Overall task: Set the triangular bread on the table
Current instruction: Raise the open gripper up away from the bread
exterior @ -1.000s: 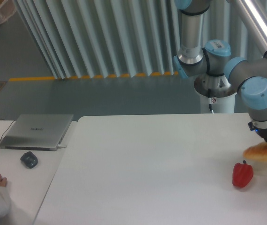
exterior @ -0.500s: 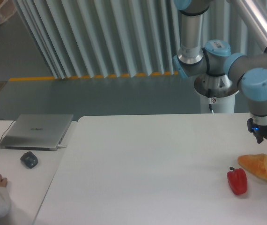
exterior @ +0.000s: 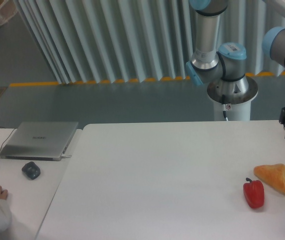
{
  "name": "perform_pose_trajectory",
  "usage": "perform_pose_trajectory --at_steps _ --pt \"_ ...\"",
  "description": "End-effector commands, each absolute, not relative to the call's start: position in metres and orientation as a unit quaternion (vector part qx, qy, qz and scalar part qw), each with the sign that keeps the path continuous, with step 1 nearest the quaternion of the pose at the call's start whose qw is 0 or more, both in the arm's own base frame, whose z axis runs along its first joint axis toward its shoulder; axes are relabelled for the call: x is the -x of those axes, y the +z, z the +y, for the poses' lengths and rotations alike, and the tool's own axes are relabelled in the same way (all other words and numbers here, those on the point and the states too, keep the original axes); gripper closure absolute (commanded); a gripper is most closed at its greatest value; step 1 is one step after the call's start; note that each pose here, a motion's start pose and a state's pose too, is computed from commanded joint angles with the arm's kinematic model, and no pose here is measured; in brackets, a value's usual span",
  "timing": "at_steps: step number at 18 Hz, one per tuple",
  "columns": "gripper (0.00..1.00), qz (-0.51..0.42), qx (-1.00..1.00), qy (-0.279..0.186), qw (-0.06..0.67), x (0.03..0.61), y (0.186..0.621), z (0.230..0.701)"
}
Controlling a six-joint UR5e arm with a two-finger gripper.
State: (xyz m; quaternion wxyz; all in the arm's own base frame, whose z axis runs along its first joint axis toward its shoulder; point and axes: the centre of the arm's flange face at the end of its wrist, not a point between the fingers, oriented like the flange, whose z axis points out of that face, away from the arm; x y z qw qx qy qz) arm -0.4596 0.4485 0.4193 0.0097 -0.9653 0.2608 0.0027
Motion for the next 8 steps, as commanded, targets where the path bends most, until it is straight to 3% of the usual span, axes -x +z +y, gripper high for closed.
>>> perform_pose_trajectory --at_steps 8 --pt "0.00 0.259 0.966 0.003 0.010 0.4602 0.4176 0.4478"
